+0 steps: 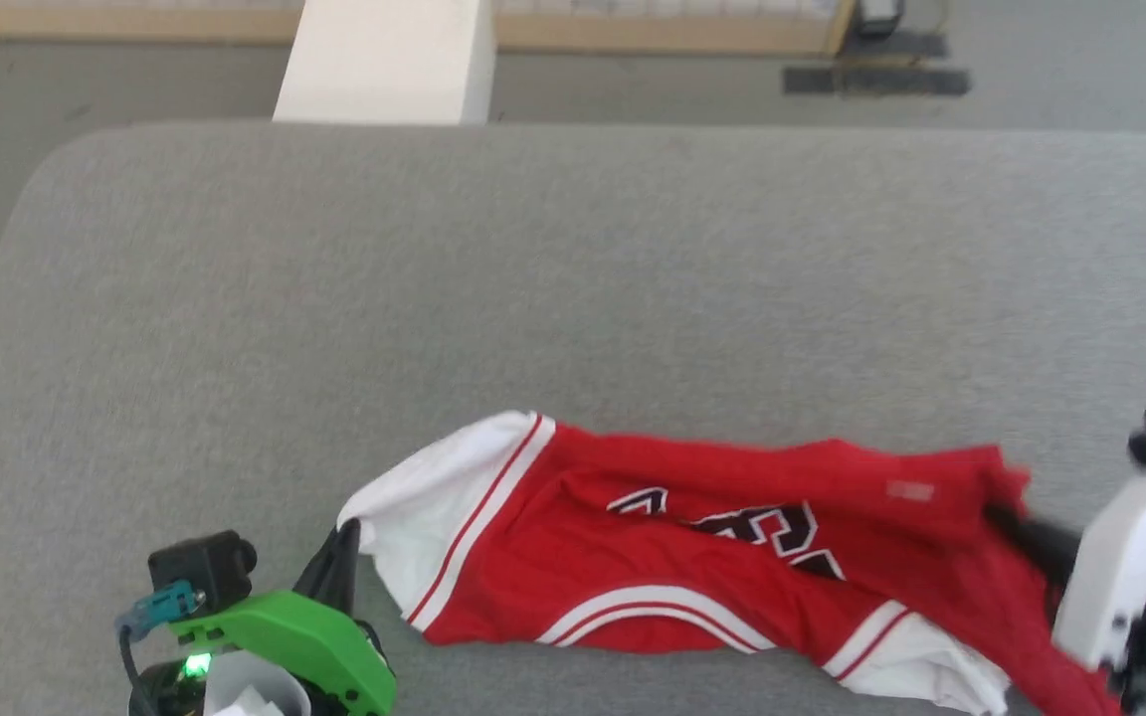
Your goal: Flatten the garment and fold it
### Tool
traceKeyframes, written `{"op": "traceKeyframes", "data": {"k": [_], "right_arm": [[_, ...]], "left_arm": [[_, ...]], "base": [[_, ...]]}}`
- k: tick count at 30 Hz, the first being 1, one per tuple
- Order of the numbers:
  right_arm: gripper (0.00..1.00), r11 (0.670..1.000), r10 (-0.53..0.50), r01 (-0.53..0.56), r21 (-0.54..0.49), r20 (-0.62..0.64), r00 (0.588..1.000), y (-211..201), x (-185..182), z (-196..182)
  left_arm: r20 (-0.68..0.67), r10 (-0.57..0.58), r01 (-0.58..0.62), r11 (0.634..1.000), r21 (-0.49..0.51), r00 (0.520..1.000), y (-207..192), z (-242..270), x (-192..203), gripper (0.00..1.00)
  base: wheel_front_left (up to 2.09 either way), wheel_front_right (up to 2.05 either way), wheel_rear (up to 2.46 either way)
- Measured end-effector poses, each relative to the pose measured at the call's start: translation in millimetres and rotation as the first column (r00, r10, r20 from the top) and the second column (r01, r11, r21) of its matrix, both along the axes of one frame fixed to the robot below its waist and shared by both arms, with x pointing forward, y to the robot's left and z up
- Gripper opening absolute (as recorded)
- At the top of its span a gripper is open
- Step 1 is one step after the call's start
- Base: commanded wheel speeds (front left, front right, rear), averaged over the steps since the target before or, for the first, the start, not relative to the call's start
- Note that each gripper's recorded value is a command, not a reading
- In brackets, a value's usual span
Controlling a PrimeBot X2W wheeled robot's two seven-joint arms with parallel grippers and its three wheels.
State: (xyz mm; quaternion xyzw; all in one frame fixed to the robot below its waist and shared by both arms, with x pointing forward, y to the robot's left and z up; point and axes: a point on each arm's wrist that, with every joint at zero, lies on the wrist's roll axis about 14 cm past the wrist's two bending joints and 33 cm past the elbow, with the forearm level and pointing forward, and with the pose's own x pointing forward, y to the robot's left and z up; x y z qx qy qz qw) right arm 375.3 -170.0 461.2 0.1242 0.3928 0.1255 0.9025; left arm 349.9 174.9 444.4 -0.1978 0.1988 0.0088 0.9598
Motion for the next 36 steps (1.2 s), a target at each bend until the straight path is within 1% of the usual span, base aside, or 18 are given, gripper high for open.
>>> {"op": "traceKeyframes", "data": {"k": [2,4,6,10,11,14,16,19,22,26,30,34,36], "right_arm": [[0.00,1.000,-0.011,0.012,0.028,-0.045,0.999,-1.4,-25.7,-1.8],[0.00,0.998,-0.031,0.034,0.046,-0.049,0.998,-5.8,-39.3,2.5],[0.00,0.996,-0.053,0.053,0.075,-0.005,0.999,-9.8,-43.3,16.5],[0.00,0.993,-0.069,0.061,0.098,0.078,0.995,-17.4,-39.6,44.8],[0.00,0.994,-0.068,0.058,0.097,0.109,0.992,-20.4,-34.7,55.9],[0.00,0.998,-0.048,0.038,0.052,0.204,0.978,-31.1,-16.5,93.3],[0.00,0.999,-0.039,0.029,0.037,0.281,0.959,-37.0,-0.4,125.0],[0.00,0.999,-0.027,0.018,0.028,0.361,0.932,-40.5,19.9,163.1],[0.00,1.000,-0.018,0.007,0.028,0.413,0.911,-41.5,34.6,192.5],[0.00,0.999,-0.019,0.004,0.032,0.468,0.883,-43.0,49.5,224.1],[0.00,1.000,-0.018,0.004,0.029,0.499,0.867,-41.1,64.2,243.7],[0.00,1.000,-0.026,0.017,0.022,0.507,0.862,-37.7,87.0,252.2],[0.00,0.999,-0.039,0.029,0.027,0.525,0.850,-34.2,102.4,259.2]], "left_arm": [[0.024,-0.012,0.012,1.000,-0.004,1.000,-4.8,7.8,-0.9,0.00],[0.051,-0.019,0.020,1.000,-0.020,0.999,-9.0,17.1,-0.4,0.00],[0.107,-0.030,0.040,0.995,-0.095,0.994,-18.6,36.1,3.9,0.00],[0.229,-0.072,0.099,0.989,-0.107,0.971,-22.5,77.5,19.8,0.00],[0.270,-0.092,0.121,0.989,-0.091,0.959,-22.0,93.6,27.5,0.00],[0.407,-0.142,0.171,0.985,-0.034,0.902,-19.4,151.8,52.4,0.00],[0.504,-0.172,0.191,0.982,0.015,0.847,-18.2,198.5,67.7,0.00],[0.619,-0.200,0.201,0.977,0.069,0.760,-17.9,261.6,82.8,0.00],[0.692,-0.232,0.194,0.972,0.135,0.683,-18.8,311.6,90.8,0.00],[0.743,-0.249,0.165,0.968,0.186,0.621,-19.6,356.7,100.8,0.00],[0.764,-0.226,0.109,0.973,0.202,0.604,-9.2,384.7,116.9,0.00],[0.756,-0.185,0.024,0.976,0.218,0.628,11.7,394.3,144.5,0.00],[0.748,-0.159,-0.014,0.975,0.220,0.644,22.5,394.6,161.7,0.00]], "base": [[0.00,0.00,0.00],[0.00,0.00,0.00],[0.00,0.00,0.00],[0.00,0.00,0.00],[0.00,0.00,0.00],[0.00,0.00,0.00],[0.00,0.00,0.00],[0.00,0.00,0.00],[0.00,0.00,0.00],[0.00,0.00,0.00],[0.00,0.00,0.00],[0.00,0.00,0.00],[0.00,0.00,0.00]]}}
